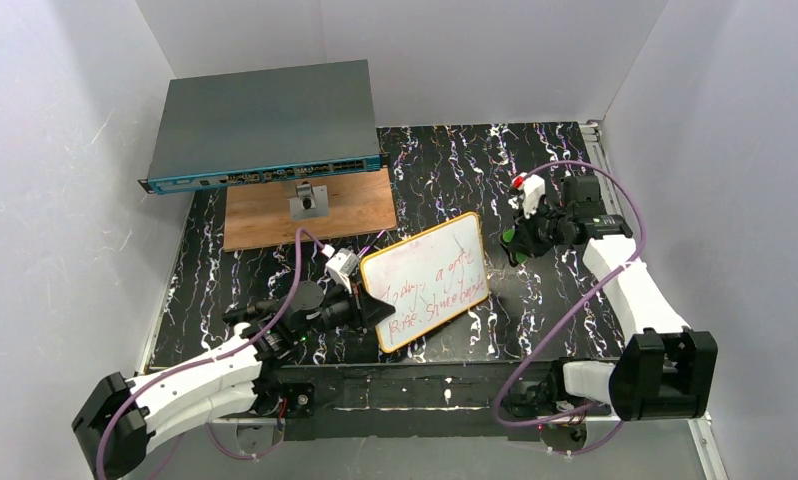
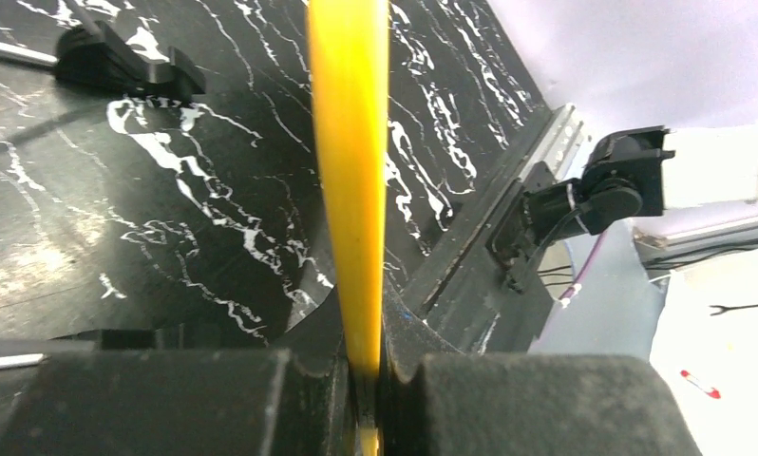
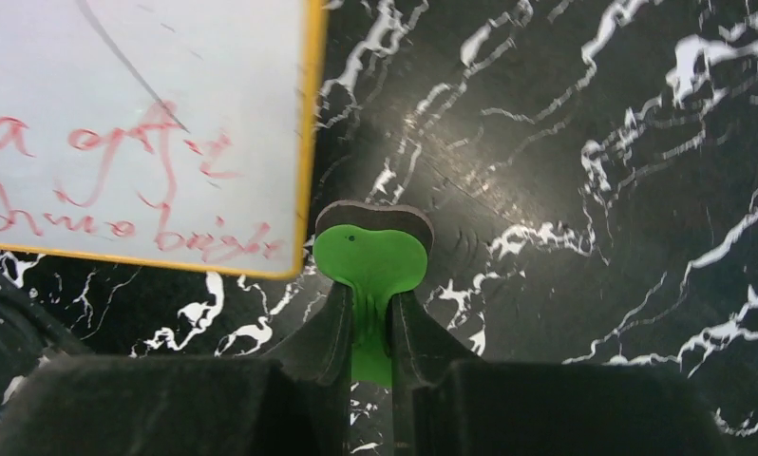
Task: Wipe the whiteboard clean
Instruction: Place the whiteboard eraser at the center of the board.
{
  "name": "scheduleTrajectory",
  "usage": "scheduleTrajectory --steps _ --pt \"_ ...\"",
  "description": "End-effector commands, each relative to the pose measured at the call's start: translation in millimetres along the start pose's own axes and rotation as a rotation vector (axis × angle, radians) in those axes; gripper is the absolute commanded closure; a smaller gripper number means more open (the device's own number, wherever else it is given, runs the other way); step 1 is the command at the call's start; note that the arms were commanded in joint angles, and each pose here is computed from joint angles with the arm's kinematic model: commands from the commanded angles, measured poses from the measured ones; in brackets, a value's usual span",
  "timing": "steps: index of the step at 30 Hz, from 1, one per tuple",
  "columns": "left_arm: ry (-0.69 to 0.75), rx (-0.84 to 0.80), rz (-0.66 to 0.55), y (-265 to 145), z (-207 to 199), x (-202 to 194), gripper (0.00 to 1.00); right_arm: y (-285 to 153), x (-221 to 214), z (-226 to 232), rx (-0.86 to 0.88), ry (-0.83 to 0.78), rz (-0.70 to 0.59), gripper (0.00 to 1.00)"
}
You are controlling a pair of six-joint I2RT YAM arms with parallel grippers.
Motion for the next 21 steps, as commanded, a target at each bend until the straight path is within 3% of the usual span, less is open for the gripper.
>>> scheduleTrajectory --steps 1,7,12,21 --pt "0.091 0.053 -0.134 -12.5 -5.3 46.8 1.00 6.0 -17.2 -25.7 -0.080 0.132 0.086 0.99" --pt "0.109 0.027 -0.157 -18.6 -10.1 50.5 1.00 31.1 -47.4 -55.9 -0.145 0.269 0.263 0.99" --pt "0.107 0.016 -0.163 -18.0 -10.0 47.6 1.00 40.4 -61.5 -65.1 -0.181 0.310 0.332 0.99" --pt "0.120 -0.006 -0.174 -19.7 -13.6 49.9 1.00 49.9 -79.2 -67.6 -0.166 0.352 0.432 0.61"
Point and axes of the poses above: each gripper's point midway between its finger pads, its own y axis out along the fingers, its own z axis along the line the jaws close on, x = y × z, the point moved 4 cm from there along -y, back along the fingers, and after that the axes turned 12 degrees about y, right-handed, at the moved point
